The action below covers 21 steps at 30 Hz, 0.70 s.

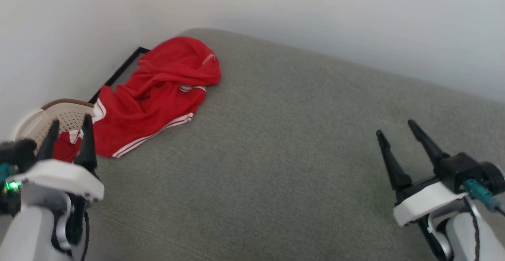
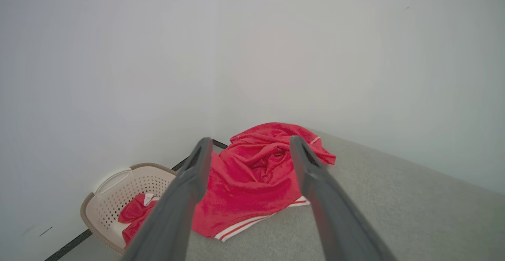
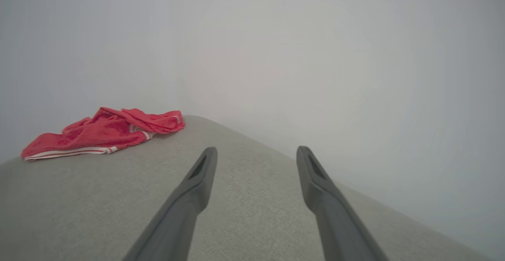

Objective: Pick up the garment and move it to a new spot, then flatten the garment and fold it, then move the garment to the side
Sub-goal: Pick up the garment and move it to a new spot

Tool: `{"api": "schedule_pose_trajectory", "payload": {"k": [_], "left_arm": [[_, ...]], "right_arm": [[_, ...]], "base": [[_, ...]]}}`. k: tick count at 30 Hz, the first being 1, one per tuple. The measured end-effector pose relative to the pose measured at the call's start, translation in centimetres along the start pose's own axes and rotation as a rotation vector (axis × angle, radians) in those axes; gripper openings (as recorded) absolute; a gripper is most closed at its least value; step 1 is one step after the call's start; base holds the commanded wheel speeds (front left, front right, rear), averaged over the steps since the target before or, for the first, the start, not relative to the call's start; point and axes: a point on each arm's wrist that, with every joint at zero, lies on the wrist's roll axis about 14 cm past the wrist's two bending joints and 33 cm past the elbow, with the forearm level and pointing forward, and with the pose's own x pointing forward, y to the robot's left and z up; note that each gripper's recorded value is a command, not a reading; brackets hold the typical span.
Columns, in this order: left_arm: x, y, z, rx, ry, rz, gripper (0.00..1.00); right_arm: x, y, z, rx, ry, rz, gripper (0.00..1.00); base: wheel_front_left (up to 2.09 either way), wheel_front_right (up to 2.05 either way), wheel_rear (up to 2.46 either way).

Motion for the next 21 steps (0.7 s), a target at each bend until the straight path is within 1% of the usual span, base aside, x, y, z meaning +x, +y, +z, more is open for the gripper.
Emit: {"api": "schedule_pose_trajectory", "payload": {"k": [4,10,17,20,21], "left_arm": [[3.2,-1.1,-0.3,0.006,0.018,-0.022,1.0],[8.3,-2.9,-2.0,0.024,0.087,-0.045,1.0],[13.5,-4.2,-6.2,0.051,0.247,-0.038,1.0],[15.1,-4.6,-8.7,0.074,0.349,-0.023,1.0],[15.1,-4.6,-8.7,0.074,0.349,-0.023,1.0]], "right_arm": [[0.1,-1.9,-0.6,-0.01,0.015,-0.024,1.0],[0.3,-4.8,-2.3,-0.022,0.052,-0.057,1.0],[0.6,-7.3,-5.0,-0.016,0.101,-0.082,1.0],[0.6,-8.1,-6.3,-0.008,0.126,-0.093,1.0],[0.6,-8.1,-6.3,-0.008,0.126,-0.093,1.0]], "base": [[0.0,0.0,0.0],[0.0,0.0,0.0],[0.0,0.0,0.0],[0.0,0.0,0.0],[0.0,0.0,0.0]]}}
